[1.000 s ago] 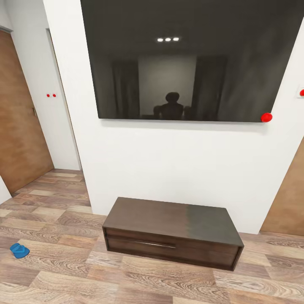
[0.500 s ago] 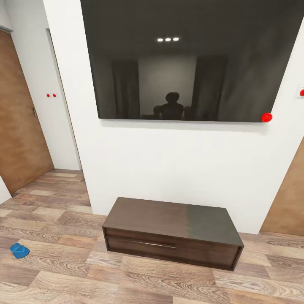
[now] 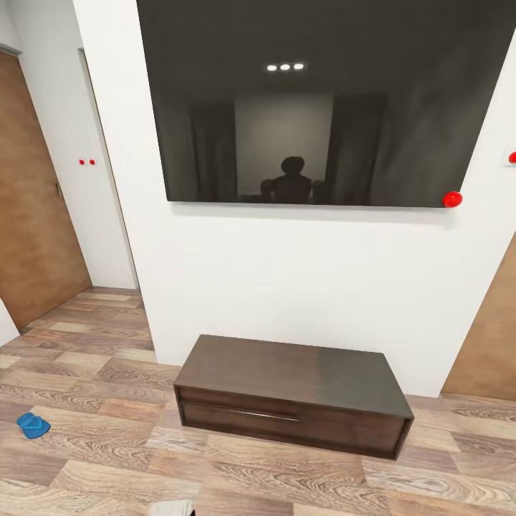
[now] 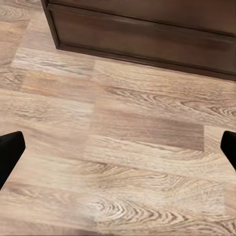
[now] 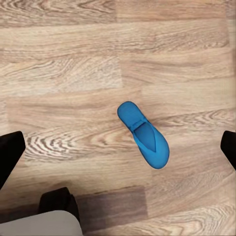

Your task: In the bedroom, move the book from the bed onto either nightstand, and place the two sandals side by side next to the bed.

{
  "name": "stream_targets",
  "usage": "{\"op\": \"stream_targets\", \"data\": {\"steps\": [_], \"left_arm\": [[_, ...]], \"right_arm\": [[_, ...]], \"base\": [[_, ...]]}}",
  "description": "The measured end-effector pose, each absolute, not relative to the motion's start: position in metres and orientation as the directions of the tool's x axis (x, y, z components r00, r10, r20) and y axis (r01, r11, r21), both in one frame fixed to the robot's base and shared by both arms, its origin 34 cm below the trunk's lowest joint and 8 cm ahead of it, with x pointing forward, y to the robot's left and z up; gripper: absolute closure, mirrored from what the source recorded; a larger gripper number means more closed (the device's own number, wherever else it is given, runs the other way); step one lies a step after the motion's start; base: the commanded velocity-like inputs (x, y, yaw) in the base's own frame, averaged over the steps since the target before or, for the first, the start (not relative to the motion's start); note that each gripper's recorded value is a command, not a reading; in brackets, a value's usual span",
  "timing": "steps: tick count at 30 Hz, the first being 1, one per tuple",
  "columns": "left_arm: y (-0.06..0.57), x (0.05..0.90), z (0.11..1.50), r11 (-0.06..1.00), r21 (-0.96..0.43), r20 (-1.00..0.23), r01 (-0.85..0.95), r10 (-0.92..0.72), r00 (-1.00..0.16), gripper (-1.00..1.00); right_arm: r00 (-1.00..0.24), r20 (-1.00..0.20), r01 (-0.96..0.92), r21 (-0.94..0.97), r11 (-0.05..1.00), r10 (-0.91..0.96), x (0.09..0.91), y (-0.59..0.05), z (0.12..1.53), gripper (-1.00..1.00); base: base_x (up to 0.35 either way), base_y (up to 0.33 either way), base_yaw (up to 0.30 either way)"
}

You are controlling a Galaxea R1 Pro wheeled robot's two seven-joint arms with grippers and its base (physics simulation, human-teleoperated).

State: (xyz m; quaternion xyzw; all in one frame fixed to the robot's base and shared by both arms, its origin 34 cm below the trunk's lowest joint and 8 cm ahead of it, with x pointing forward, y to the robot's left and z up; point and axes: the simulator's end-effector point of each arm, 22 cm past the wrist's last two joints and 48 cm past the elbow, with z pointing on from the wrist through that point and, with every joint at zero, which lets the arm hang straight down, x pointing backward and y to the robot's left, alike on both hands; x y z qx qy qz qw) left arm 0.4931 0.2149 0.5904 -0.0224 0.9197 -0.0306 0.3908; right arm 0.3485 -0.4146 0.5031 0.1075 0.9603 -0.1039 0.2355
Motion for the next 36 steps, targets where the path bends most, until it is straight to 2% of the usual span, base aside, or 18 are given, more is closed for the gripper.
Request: {"op": "stream_targets", "data": {"steps": [11,14,18,22,29,36], "left_arm": [[0.239,0.493,0.589,0.997,-0.054,-0.718,-0.052,-0.075,-0.692,-1.00],[0.241,0.493,0.589,0.997,-0.052,-0.718,-0.054,-0.075,-0.692,-1.00],[0.242,0.493,0.589,0.997,-0.050,-0.718,-0.056,-0.075,-0.692,-1.00],[0.241,0.493,0.589,0.997,-0.050,-0.718,-0.056,-0.075,-0.692,-1.00],[0.241,0.493,0.589,0.997,-0.050,-0.718,-0.055,-0.075,-0.692,-1.00],[0.241,0.493,0.589,0.997,-0.050,-0.718,-0.056,-0.075,-0.692,-1.00]], "right_arm": [[-0.868,-0.471,0.258,-0.160,0.953,0.156,0.347,-0.424,0.505,-1.00],[-0.869,-0.474,0.261,-0.188,0.947,0.145,0.347,-0.446,0.510,-1.00],[-0.877,-0.464,0.273,-0.270,0.923,0.124,0.336,-0.510,0.525,-1.00],[-0.891,-0.433,0.279,-0.286,0.916,0.136,0.323,-0.522,0.524,-1.00],[-0.918,-0.362,0.274,-0.280,0.920,0.163,0.306,-0.523,0.518,-1.00],[-0.929,-0.335,0.228,-0.192,0.954,0.155,0.306,-0.499,0.509,-1.00]], "base": [[0.000,0.000,0.000],[0.000,0.000,0.000],[0.000,0.000,0.000],[0.000,0.000,0.000],[0.000,0.000,0.000],[0.000,0.000,0.000]]}}
